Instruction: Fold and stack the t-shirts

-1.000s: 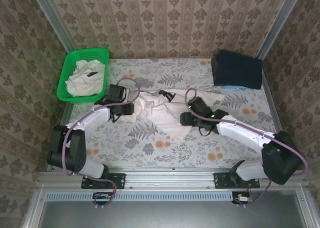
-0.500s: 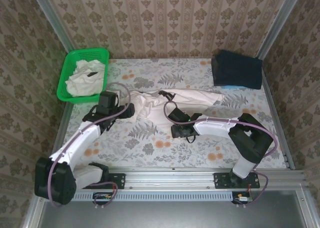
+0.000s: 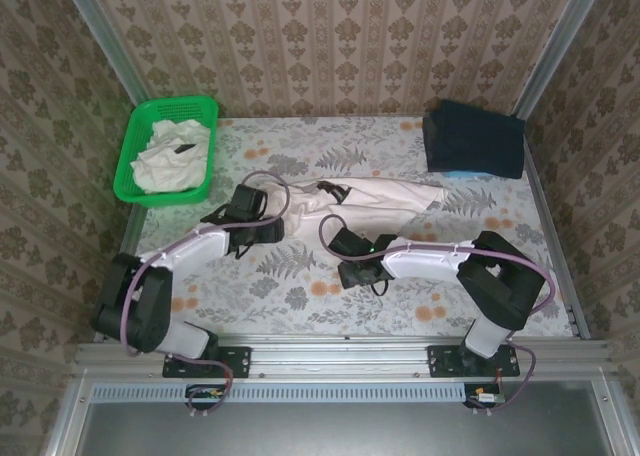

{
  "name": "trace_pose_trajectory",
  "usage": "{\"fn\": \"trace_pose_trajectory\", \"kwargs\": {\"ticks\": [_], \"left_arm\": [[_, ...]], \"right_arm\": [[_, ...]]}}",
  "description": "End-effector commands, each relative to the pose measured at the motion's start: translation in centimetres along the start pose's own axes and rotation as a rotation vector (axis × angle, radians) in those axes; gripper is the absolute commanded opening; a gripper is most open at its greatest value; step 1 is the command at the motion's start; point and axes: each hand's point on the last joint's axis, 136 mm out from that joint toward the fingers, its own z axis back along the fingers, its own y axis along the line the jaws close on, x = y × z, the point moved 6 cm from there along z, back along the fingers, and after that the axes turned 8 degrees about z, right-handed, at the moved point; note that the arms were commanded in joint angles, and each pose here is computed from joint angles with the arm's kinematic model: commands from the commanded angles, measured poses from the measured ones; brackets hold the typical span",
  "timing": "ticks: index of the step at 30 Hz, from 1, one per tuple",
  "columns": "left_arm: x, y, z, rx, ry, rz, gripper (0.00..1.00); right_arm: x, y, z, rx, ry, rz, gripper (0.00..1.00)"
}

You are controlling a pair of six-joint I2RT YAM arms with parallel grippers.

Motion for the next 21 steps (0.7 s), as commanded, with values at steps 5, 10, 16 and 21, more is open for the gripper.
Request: {"fn": "trace_pose_trajectory", "kwargs": {"ticks": [5, 10, 16, 21], "left_arm": [[2.4, -0.6, -0.4, 0.033, -0.041, -0.013, 0.33], [2.9, -0.7, 3.0, 0.014, -0.091, -0.024, 0.1], [3.4, -0.2, 9.9, 0.008, -0.182, -0.051, 0.15], [3.3, 0.3, 15.0, -0.032, -0.27, -0.083, 0.05]], "right_arm": [[-0.6, -1.3, -0.4, -0.108, 0.018, -0.001, 0.51], [0.3, -2.0, 0.9, -0.131, -0.02, 0.008, 0.22], [1.5, -5.4, 5.1, -0.177, -0.104, -0.032, 0.0], [3.2, -9.1, 12.1, -0.182, -0.309, -0.121, 0.0]]}}
